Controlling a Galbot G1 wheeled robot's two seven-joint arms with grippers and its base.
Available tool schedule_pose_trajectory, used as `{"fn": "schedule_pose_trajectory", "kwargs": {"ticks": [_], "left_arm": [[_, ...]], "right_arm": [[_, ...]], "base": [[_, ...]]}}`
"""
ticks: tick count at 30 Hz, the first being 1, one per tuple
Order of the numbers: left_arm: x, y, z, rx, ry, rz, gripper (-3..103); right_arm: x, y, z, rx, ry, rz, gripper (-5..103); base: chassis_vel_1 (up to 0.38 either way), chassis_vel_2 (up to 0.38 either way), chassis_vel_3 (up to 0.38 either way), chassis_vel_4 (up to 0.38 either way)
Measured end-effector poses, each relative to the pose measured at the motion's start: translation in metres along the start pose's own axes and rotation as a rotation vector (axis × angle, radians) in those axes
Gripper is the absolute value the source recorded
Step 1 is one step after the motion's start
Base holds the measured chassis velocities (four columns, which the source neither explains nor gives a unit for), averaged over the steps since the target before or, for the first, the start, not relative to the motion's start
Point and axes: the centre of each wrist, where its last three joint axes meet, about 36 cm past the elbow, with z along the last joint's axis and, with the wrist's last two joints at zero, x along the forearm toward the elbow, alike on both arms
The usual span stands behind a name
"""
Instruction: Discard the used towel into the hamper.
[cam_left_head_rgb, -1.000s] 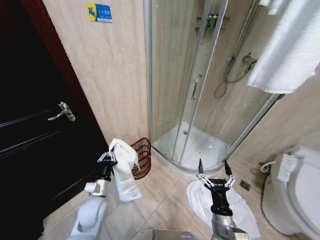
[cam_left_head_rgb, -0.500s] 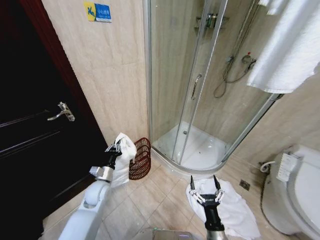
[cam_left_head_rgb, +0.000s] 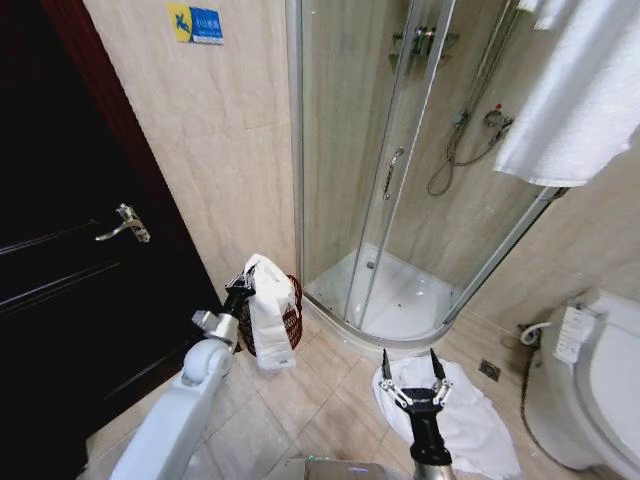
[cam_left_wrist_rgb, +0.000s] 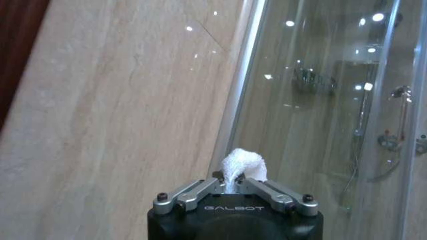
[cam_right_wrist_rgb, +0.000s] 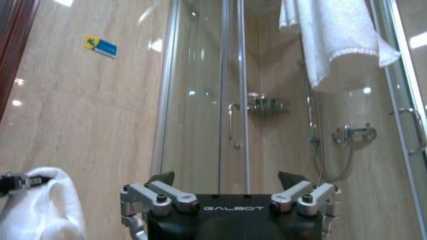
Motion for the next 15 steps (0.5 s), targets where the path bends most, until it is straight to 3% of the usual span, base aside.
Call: {"fn": "schedule_pose_trajectory", "kwargs": {"ticks": [7, 15], "left_arm": [[-0.051, 0.004, 0.003, 0.018, -0.010, -0.006, 1], [-0.073, 0.010, 0.020, 0.011, 0.019, -0.026, 1]], "right_arm": [[-0.015, -0.004, -0.014, 0.006, -0.032, 0.001, 100], [-0.027, -0.004, -0.026, -0.002, -0.067, -0.007, 100]], "base": [[0.000, 0.000, 0.000, 0.000], [0.000, 0.000, 0.000, 0.000]]}}
